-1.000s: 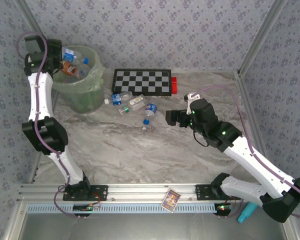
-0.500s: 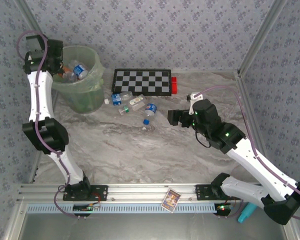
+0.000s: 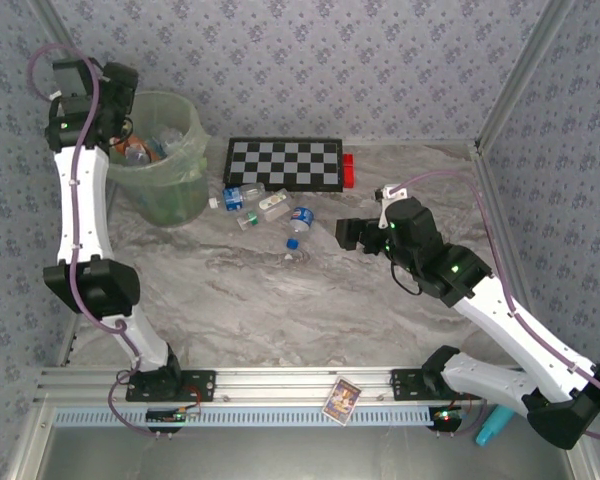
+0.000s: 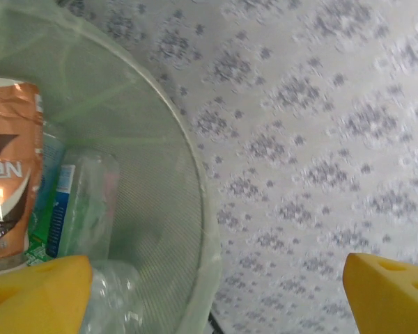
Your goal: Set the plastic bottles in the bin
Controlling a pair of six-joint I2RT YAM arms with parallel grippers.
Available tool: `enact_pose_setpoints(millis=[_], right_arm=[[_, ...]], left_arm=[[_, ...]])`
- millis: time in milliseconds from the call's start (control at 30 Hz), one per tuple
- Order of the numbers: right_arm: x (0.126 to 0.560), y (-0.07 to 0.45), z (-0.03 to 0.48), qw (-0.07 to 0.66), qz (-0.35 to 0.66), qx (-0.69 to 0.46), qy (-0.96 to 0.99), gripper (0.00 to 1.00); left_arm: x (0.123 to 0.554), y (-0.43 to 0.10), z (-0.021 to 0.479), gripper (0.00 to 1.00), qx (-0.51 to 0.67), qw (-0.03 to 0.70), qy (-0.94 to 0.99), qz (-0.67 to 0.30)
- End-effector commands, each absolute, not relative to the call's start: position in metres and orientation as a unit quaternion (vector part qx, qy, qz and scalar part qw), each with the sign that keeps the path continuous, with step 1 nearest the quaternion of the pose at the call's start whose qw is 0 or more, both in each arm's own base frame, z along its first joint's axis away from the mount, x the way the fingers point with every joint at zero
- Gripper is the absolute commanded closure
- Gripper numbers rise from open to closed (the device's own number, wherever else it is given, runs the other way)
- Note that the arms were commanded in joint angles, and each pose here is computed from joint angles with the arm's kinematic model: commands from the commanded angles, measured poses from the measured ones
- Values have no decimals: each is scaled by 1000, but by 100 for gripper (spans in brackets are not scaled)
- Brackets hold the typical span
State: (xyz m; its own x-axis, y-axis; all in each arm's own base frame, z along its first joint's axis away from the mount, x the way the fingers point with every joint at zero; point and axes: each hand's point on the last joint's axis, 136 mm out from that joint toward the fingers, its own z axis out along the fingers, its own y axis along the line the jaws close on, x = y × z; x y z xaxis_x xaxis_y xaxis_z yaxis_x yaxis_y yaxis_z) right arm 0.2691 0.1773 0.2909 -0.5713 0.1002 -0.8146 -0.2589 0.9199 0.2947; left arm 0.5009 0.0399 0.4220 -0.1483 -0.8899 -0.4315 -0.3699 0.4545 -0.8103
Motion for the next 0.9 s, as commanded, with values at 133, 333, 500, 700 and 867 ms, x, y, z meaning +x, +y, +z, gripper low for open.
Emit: enact_pose_setpoints(millis=[133, 333, 500, 700, 867], right_arm=[[271, 159, 283, 451, 188, 15, 872, 1], [272, 158, 276, 442, 198, 27, 875, 1], [273, 161, 272, 435, 210, 32, 875, 0], [276, 165, 265, 425, 217, 35, 878, 2], [277, 169, 259, 417, 222, 33, 881, 6]], left_arm=[[468, -21, 464, 6, -311, 524, 754, -245], [452, -63, 467, 1, -245, 524, 777, -248], [440, -96, 473, 0, -195, 526, 788, -254], [424, -149, 462, 0, -117, 503, 814, -265], [408, -180, 449, 0, -60, 486, 834, -255]])
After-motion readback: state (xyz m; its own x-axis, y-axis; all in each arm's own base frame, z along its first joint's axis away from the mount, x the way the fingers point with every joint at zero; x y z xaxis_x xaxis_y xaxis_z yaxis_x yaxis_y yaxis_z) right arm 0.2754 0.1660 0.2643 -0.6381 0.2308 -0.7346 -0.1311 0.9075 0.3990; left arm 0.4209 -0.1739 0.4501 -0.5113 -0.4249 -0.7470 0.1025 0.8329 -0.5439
